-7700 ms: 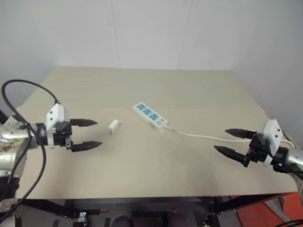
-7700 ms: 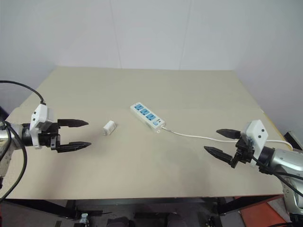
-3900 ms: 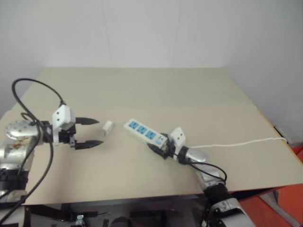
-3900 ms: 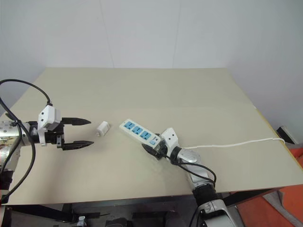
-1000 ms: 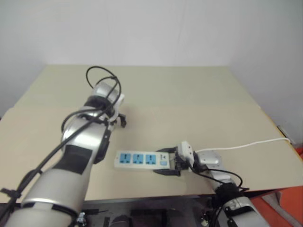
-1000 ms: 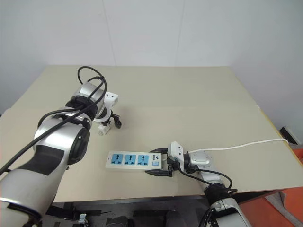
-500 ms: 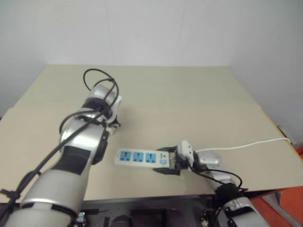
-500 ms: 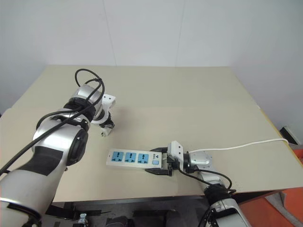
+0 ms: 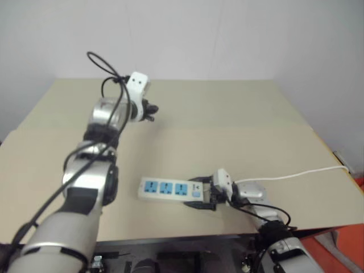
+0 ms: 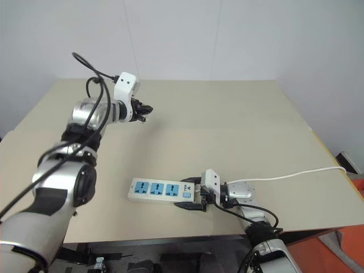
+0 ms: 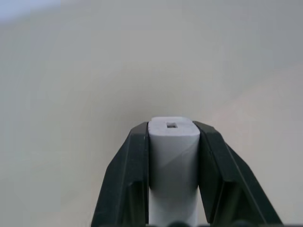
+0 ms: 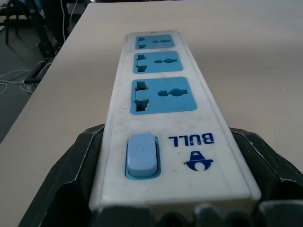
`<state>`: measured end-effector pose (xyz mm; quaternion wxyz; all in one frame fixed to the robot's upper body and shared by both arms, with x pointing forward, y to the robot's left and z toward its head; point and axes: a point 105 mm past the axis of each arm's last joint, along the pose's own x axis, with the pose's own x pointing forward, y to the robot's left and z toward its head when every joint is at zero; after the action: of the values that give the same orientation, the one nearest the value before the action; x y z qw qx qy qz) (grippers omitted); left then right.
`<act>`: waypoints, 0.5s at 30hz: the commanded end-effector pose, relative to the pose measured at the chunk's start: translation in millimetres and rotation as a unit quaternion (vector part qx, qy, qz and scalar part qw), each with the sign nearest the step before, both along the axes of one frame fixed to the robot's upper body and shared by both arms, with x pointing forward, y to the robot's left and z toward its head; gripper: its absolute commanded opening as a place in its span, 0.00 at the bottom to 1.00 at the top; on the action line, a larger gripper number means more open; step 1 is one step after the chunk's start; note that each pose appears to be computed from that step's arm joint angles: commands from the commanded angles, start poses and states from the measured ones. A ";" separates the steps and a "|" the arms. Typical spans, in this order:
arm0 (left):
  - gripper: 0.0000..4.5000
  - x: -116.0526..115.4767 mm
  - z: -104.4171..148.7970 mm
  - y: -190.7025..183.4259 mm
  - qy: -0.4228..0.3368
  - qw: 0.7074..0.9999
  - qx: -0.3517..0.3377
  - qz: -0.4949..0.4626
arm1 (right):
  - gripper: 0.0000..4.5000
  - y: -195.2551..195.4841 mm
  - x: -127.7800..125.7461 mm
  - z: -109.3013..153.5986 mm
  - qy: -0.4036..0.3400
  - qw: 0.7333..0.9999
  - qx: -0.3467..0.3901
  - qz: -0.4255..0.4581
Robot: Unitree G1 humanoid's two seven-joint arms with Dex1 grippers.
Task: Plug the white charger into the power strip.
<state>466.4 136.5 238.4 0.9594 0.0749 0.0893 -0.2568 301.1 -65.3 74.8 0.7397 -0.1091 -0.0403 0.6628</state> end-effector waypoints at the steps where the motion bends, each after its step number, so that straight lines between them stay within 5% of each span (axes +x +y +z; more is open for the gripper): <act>1: 0.22 -21.6 48.8 -7.1 -0.089 0.987 -0.094 -0.095 | 0.76 2.6 0.7 4.6 -0.006 1.000 0.001 0.007; 7: 0.22 -61.2 54.5 -4.3 -0.123 0.946 -0.186 -0.237 | 0.76 4.3 2.1 4.0 -0.005 1.000 -0.001 0.009; 15: 0.22 -112.3 44.9 1.4 -0.121 0.884 -0.211 -0.400 | 0.76 4.4 1.2 2.1 -0.002 1.000 -0.004 0.009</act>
<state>370.2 139.8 264.7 0.8033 -0.0846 -0.0880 -0.5830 302.5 -63.5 74.0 0.7359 -0.1151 -0.0351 0.6663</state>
